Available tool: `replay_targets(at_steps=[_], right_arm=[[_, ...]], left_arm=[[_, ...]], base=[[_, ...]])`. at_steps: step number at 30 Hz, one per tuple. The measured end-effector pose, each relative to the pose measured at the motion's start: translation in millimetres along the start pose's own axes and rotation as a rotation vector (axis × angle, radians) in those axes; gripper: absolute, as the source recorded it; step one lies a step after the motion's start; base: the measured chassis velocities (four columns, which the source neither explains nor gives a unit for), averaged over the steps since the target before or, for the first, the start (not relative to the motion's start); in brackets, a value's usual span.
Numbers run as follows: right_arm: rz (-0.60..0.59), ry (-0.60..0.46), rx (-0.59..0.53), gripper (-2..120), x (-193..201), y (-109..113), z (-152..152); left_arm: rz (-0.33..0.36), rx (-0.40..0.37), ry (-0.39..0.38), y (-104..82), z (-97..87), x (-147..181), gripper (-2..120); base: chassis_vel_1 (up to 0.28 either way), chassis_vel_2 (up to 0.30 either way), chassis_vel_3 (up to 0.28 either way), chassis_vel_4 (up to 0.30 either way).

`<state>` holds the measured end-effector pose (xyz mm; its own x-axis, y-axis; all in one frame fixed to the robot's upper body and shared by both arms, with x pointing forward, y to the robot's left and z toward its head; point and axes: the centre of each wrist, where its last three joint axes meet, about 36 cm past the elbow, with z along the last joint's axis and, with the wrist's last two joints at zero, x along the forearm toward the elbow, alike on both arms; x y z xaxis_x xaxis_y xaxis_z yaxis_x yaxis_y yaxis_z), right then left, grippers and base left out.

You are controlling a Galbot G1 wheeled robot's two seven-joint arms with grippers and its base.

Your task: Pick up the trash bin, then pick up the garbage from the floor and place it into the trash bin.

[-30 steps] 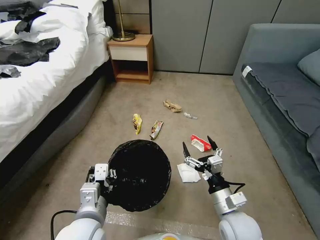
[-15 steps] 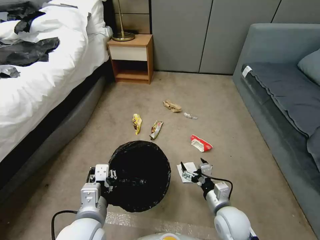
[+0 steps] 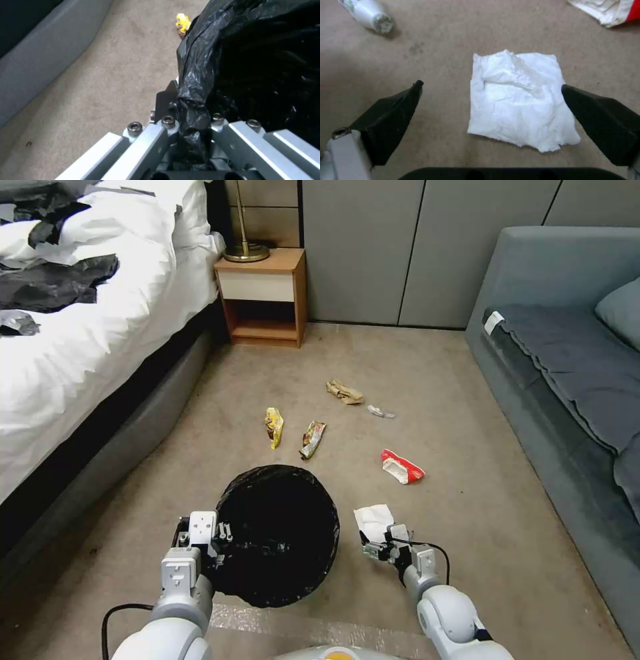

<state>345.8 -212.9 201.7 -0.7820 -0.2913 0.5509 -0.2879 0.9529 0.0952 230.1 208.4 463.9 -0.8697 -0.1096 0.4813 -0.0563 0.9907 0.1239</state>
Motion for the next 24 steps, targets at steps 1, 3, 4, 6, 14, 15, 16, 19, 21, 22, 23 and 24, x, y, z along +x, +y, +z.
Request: replay_targets(at_steps=[1, 3, 4, 6, 14, 15, 16, 19, 21, 22, 23, 24], right_arm=[[0.0, 0.0, 0.003, 100, -5.3, -3.0, 2.6], [0.002, 0.002, 0.009, 100, -14.0, -6.6, 8.1], [0.002, 0.002, 0.009, 100, -14.0, -6.6, 8.1], [0.008, -0.002, 0.019, 100, -21.9, -10.0, 8.2], [0.028, 0.0, 0.023, 100, -40.1, -20.4, 6.1], [0.028, 0.0, 0.023, 100, -40.1, -20.4, 6.1], [0.029, 0.004, 0.026, 100, -41.8, -21.5, 10.0], [0.033, 0.013, 0.022, 100, -45.0, -22.9, 15.7], [0.034, 0.015, 0.022, 100, -46.4, -23.5, 17.6], [0.035, 0.02, 0.022, 100, -48.1, -24.5, 20.1], [0.037, 0.026, 0.021, 100, -49.7, -25.4, 22.5], [0.038, 0.026, 0.021, 100, -49.8, -25.5, 22.8]], left_arm=[[-0.001, -0.001, 0.004, -0.1, 0.9, 0.5, 1], [-0.002, -0.002, 0.01, -0.4, 2.4, 0.7, 1], [-0.002, -0.002, 0.01, -0.4, 2.4, 0.7, 1], [-0.004, -0.005, 0.014, -0.5, 3.5, 0.8, 1], [-0.009, -0.007, 0.024, -1.5, 6.2, 3.3, 1], [-0.009, -0.007, 0.024, -1.5, 6.2, 3.3, 1], [-0.012, -0.005, 0.023, -0.7, 5.8, 3.6, 1], [-0.017, -0.004, 0.021, 0.3, 5.4, 3.6, 1], [-0.016, -0.003, 0.021, 0.3, 5.4, 3.7, 1], [-0.016, -0.003, 0.022, 0.2, 5.5, 4.0, 1], [-0.016, -0.002, 0.023, 0.1, 5.7, 4.3, 1], [-0.016, -0.002, 0.023, 0.1, 5.7, 4.3, 1]], base=[[0.0, 0.0, 0.0, 0.0], [0.0, 0.0, 0.0, 0.0], [0.0, 0.0, 0.0, 0.0], [0.0, 0.0, 0.0, 0.0], [0.0, 0.0, 0.0, 0.0], [0.0, 0.0, 0.0, 0.0], [0.0, 0.0, 0.0, 0.0], [0.0, 0.0, 0.0, 0.0], [0.0, 0.0, 0.0, 0.0], [0.0, 0.0, 0.0, 0.0], [0.0, 0.0, 0.0, 0.0], [0.0, 0.0, 0.0, 0.0]])
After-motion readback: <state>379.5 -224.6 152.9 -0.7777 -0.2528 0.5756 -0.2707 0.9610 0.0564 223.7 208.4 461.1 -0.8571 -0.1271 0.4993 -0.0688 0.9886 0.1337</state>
